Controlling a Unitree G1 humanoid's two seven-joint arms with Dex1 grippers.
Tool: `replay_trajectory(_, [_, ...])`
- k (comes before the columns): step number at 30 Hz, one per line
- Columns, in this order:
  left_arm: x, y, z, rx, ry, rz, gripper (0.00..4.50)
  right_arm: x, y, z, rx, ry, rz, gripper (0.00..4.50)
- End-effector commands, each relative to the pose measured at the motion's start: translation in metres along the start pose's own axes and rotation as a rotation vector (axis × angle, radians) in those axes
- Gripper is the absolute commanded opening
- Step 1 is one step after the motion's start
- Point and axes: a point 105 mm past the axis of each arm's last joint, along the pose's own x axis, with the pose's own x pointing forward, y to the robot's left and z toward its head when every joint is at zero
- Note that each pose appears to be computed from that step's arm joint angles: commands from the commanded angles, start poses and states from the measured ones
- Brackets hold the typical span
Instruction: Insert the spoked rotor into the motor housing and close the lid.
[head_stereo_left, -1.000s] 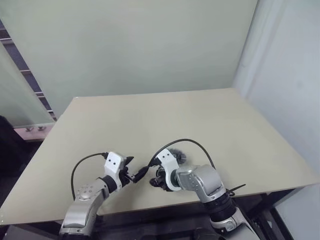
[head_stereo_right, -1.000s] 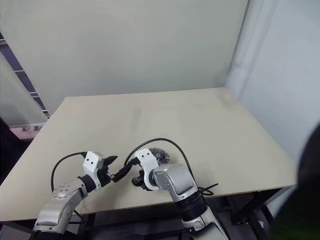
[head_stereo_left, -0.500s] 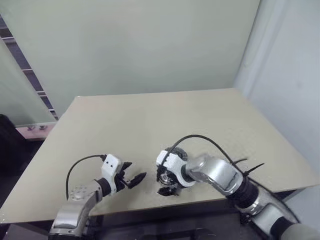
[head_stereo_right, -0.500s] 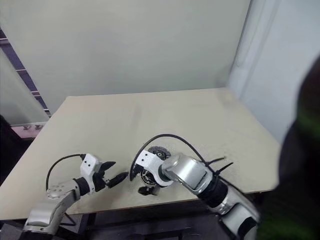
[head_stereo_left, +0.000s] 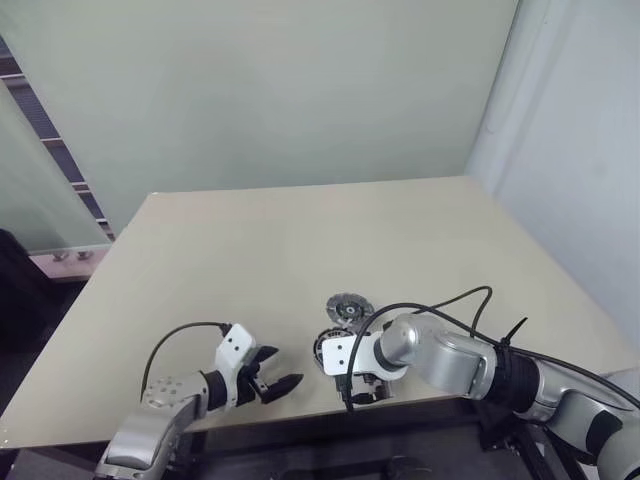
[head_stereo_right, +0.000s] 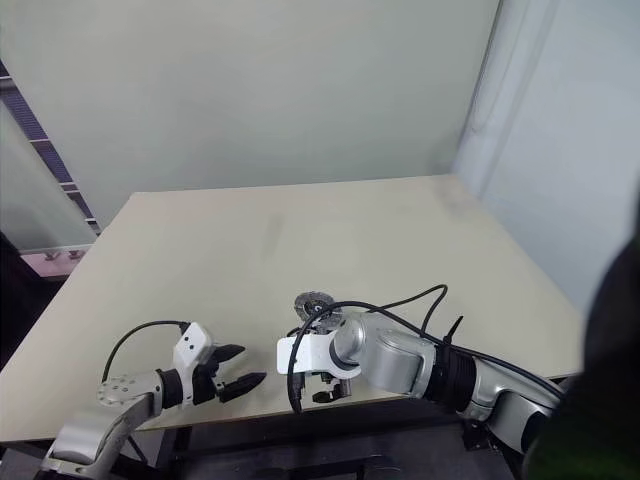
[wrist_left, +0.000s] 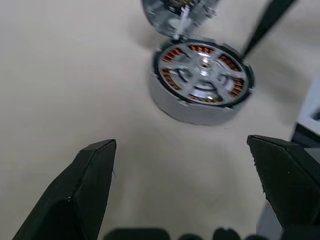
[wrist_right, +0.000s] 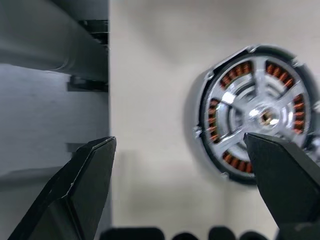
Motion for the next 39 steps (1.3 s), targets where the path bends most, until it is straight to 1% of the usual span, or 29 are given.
replay_trajectory(1, [0.000, -0.008, 0.010, 0.054, -0.008, -0.041, 4.50, 0.001, -0.007, 0.000, -0.033, 0.009, -0.038, 4.46])
replay_trajectory(12, [0.004, -0.011, 0.011, 0.060, -0.008, -0.062, 4.50, 0.006, -0.012, -0.013, 0.000, 0.063, -0.044, 4.46])
replay_trajectory(17, [0.008, -0.019, 0.007, 0.058, 0.007, -0.100, 4.50, 0.008, -0.012, -0.016, 0.020, 0.075, -0.049, 4.46])
replay_trajectory(18, [0.009, -0.019, 0.007, 0.057, 0.004, -0.100, 4.50, 0.009, -0.012, -0.017, 0.025, 0.076, -0.051, 4.11])
replay_trajectory(19, [0.009, -0.019, 0.008, 0.057, 0.002, -0.099, 4.50, 0.010, -0.012, -0.017, 0.034, 0.077, -0.051, 3.91])
replay_trajectory(20, [0.010, -0.019, 0.008, 0.057, 0.001, -0.099, 4.50, 0.011, -0.012, -0.018, 0.041, 0.077, -0.052, 3.54])
replay_trajectory(21, [0.010, -0.019, 0.008, 0.057, 0.001, -0.100, 4.50, 0.011, -0.012, -0.018, 0.053, 0.074, -0.054, 3.28])
replay_trajectory(25, [0.009, -0.019, 0.006, 0.055, 0.002, -0.097, 4.50, 0.014, -0.013, -0.017, 0.093, 0.056, -0.063, 1.75])
replay_trajectory(28, [0.008, -0.018, 0.005, 0.051, 0.003, -0.089, 4.50, 0.015, -0.015, -0.016, 0.102, 0.050, -0.068, 0.72])
replay_trajectory(30, [0.007, -0.016, 0.004, 0.048, 0.003, -0.081, 4.50, 0.016, -0.016, -0.016, 0.106, 0.047, -0.070, 0.20])
replay_trajectory(31, [0.007, -0.014, 0.004, 0.043, 0.001, -0.070, 4.50, 0.016, -0.017, -0.015, 0.121, 0.040, -0.075, 0.08])
replay_trajectory(35, [0.003, -0.006, 0.003, 0.019, -0.017, -0.027, 4.50, 0.016, -0.020, -0.011, 0.190, 0.001, -0.083, 0.08])
replay_trajectory(39, [-0.001, 0.000, 0.000, 0.002, -0.023, 0.008, 4.50, 0.014, -0.019, -0.002, 0.296, -0.060, -0.059, 0.08])
